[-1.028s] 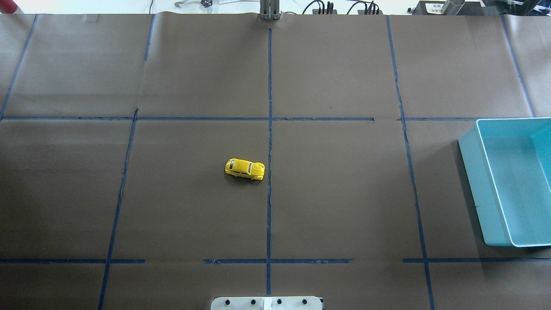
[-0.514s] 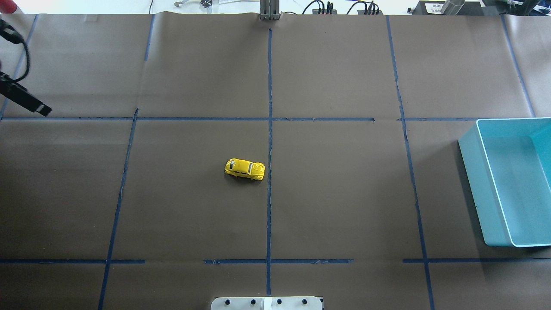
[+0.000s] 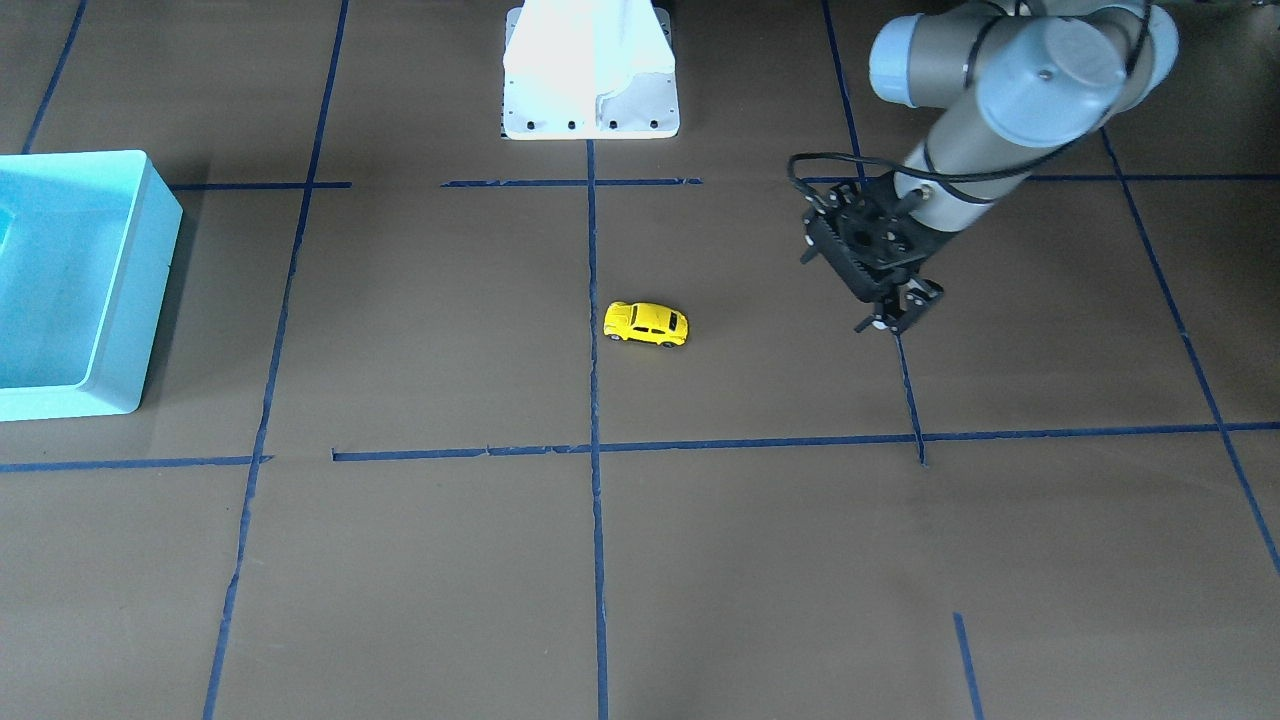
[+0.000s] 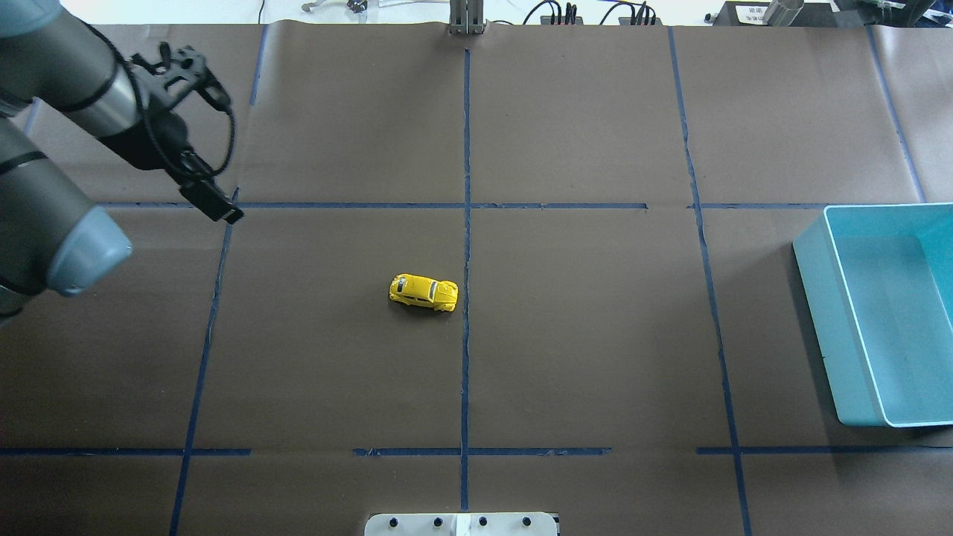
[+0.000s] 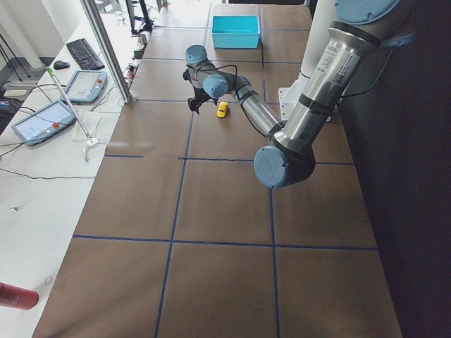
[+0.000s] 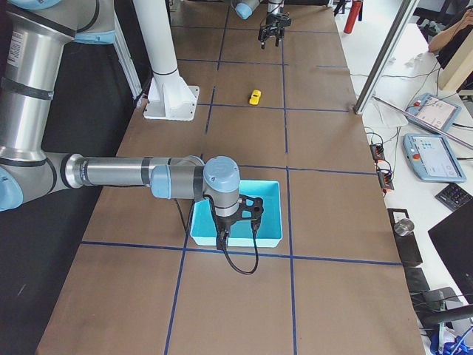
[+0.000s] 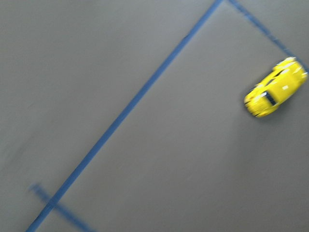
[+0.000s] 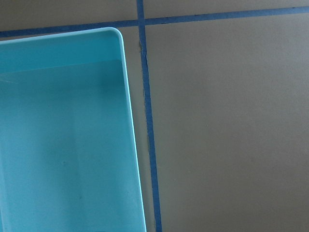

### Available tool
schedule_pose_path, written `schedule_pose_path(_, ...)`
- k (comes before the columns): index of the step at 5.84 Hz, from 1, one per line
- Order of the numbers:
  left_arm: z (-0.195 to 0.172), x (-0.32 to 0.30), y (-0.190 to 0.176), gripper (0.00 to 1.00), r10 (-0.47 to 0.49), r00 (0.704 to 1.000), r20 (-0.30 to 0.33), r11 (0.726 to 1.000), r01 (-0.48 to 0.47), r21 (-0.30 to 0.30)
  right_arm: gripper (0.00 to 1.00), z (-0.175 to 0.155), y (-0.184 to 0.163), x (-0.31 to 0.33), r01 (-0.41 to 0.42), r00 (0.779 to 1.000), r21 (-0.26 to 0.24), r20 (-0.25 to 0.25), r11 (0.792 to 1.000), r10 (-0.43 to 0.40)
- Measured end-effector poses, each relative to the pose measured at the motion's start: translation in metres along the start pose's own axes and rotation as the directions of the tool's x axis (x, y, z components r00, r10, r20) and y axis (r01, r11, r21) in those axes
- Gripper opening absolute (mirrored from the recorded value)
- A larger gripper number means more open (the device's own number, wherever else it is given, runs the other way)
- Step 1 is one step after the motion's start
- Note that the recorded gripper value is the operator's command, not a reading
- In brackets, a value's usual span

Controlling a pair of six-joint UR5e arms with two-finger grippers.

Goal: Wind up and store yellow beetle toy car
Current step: 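Reach the left gripper down over the yellow beetle toy car, then close the left gripper on the car and press it onto the table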

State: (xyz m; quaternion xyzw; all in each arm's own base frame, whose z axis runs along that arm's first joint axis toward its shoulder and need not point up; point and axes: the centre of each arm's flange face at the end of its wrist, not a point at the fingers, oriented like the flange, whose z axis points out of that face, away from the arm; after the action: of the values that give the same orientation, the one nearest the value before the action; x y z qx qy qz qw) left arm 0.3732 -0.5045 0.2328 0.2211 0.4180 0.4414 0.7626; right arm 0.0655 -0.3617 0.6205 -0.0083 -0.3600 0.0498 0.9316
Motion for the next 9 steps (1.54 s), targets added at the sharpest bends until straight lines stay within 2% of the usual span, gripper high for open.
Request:
schedule_pose_path(2,0.023,0.099,-0.062,1.0,0.074,0.996,-0.04,0.994,-0.077,-0.083,1.0,0.001,0.001,0.001,-0.002,1.0,-0.002,0.0,1.0,0.002)
schedule_pose_path(3,0.032,0.131,-0.077,1.0,0.097,0.994,-0.051,0.988,-0.103,-0.117,1.0,0.001,0.001,0.001,-0.002,1.0,-0.002,0.0,1.0,0.002)
schedule_pose_path(4,0.036,0.148,-0.093,1.0,0.167,0.984,-0.06,0.976,-0.174,-0.132,1.0,0.0,0.0,0.0,-0.001,1.0,-0.001,0.0,1.0,0.001)
schedule_pose_path(5,0.043,0.152,-0.112,1.0,0.298,0.953,-0.056,0.942,-0.303,-0.142,1.0,0.0,0.001,0.0,0.0,1.0,0.0,0.001,1.0,0.0)
schedule_pose_path(6,0.056,0.156,-0.132,1.0,0.448,0.893,-0.037,0.877,-0.447,-0.177,1.0,0.0,0.001,0.0,0.0,1.0,0.0,0.001,1.0,0.0)
schedule_pose_path(7,0.076,0.17,-0.147,1.0,0.555,0.832,-0.025,0.806,-0.544,-0.234,1.0,0.0,0.001,0.0,0.0,1.0,0.0,0.002,1.0,0.0)
schedule_pose_path(8,0.099,0.184,-0.157,1.0,0.603,0.798,-0.012,0.761,-0.579,-0.292,1.0,0.0,0.001,0.0,0.0,1.0,-0.001,0.003,1.0,0.0)
schedule_pose_path(9,0.12,0.188,-0.161,1.0,0.627,0.779,0.011,0.733,-0.585,-0.348,1.0,0.0,0.002,0.0,-0.001,1.0,-0.002,0.002,1.0,0.001)
